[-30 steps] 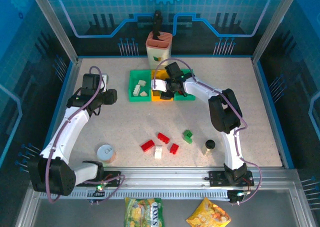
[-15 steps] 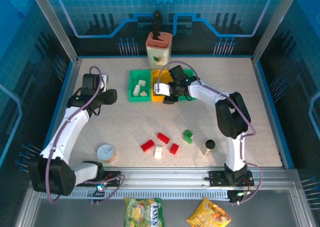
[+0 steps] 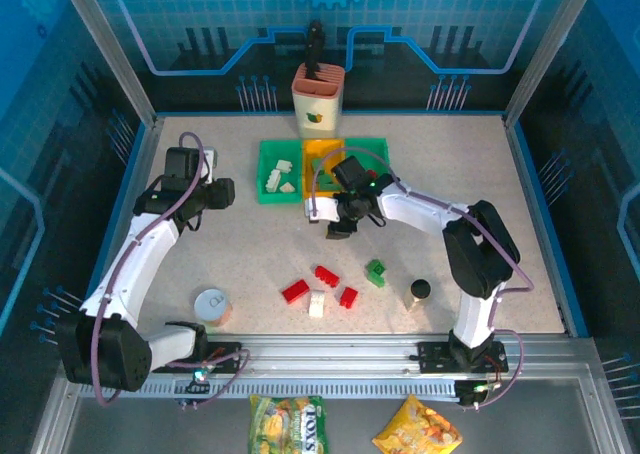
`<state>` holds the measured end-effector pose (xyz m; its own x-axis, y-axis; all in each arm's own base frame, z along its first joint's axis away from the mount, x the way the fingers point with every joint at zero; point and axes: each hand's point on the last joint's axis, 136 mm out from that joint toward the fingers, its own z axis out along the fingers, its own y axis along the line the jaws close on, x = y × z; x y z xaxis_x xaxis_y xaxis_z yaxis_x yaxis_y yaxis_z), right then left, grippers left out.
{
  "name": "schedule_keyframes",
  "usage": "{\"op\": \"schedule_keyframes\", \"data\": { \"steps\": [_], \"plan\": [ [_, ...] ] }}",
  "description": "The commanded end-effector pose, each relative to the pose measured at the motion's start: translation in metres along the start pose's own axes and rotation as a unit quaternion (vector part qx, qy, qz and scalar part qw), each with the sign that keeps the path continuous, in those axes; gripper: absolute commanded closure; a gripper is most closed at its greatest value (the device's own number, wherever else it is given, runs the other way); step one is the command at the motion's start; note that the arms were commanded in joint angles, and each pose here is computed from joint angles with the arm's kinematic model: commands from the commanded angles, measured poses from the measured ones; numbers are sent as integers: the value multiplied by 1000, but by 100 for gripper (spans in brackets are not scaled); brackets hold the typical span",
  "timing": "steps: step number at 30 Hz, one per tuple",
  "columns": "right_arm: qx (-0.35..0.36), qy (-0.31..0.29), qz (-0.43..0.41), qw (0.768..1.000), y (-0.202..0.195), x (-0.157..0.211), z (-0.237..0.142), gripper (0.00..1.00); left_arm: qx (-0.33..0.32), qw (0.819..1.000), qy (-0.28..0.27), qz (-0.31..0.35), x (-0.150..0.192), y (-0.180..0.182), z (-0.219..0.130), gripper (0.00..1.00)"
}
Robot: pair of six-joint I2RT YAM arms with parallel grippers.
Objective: Sort the legos into containers by color
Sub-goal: Pick up the lego from the bottom-center of the table.
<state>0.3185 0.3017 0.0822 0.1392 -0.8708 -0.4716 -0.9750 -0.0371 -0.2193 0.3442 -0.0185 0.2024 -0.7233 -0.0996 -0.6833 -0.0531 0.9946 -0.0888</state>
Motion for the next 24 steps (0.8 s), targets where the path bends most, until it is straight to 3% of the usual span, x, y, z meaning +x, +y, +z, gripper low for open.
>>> {"op": "schedule_keyframes", "data": {
  "steps": [1, 9, 13, 20, 24],
  "plan": [
    [-21, 6, 11, 1000, 25, -1, -11, 49, 8, 1000, 3, -15, 1, 0, 2, 45],
    [-47, 16, 31, 998, 69, -4, -18, 49, 9, 1000, 6, -15, 2, 0, 4, 45],
    [-45, 24, 117, 992, 79, -10, -17, 49, 10, 1000, 8, -14, 2, -1, 5, 45],
    [-15, 75, 275, 958, 110, -9, -4, 45, 11, 1000, 10, -14, 2, -2, 6, 45],
    [12, 103, 311, 945, 130, -8, -1, 40, 8, 1000, 11, -13, 3, 0, 7, 45]
  ]
}}
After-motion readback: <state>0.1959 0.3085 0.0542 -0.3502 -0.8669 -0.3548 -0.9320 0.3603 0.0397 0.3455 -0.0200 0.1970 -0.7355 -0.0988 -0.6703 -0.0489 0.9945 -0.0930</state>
